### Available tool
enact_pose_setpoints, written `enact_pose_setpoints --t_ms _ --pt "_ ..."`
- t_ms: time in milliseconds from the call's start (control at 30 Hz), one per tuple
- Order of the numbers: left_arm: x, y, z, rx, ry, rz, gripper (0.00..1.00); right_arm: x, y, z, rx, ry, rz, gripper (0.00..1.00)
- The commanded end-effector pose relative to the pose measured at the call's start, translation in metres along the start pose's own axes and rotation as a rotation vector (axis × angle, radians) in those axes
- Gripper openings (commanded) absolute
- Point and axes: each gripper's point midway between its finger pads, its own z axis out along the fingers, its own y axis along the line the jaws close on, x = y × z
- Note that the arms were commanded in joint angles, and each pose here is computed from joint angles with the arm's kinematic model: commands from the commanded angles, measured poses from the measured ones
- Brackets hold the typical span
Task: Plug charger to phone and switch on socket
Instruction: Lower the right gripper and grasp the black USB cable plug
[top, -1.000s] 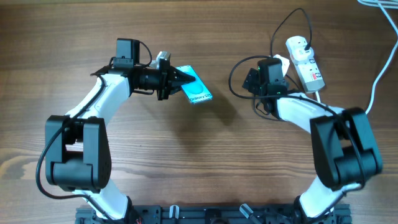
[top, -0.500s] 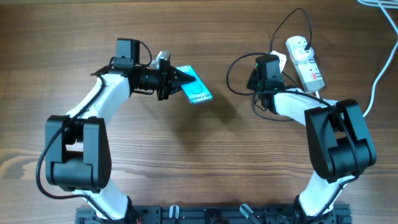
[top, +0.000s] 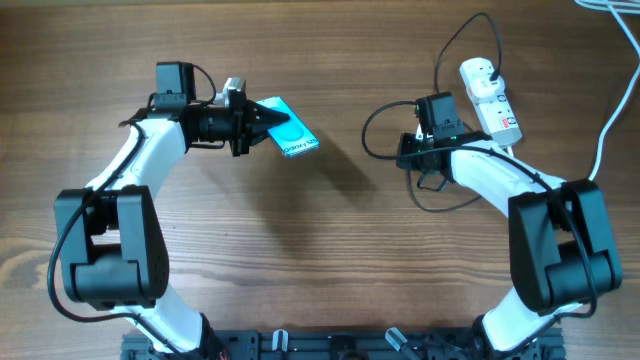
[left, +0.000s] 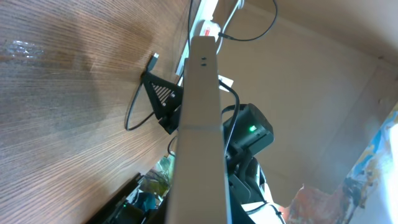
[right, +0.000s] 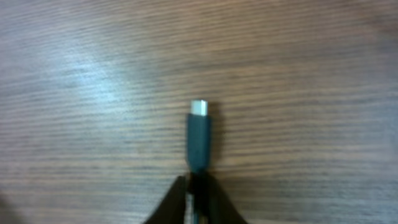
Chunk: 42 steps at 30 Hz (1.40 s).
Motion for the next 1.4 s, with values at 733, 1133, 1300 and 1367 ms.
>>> enact_pose_setpoints --t_ms 733,1133,1300,1367 --pt "0.006 -0.008 -0.001 0.035 0.035 0.04 0.04 0.028 0.014 0.021 0.007 0.05 -0.075 0.55" --pt "0.007 -0.008 -0.001 0.035 0.039 0.033 0.04 0.014 0.01 0.021 0.038 -0.016 -0.078 0.73" --pt "0.007 -0.008 -0.001 0.035 0.039 0.033 0.04 0.03 0.0 0.035 0.077 0.044 -0.077 0.48" --pt "0.007 -0.008 -0.001 0.035 0.039 0.033 0.04 0.044 -0.003 0.041 0.083 0.1 -0.078 0.36"
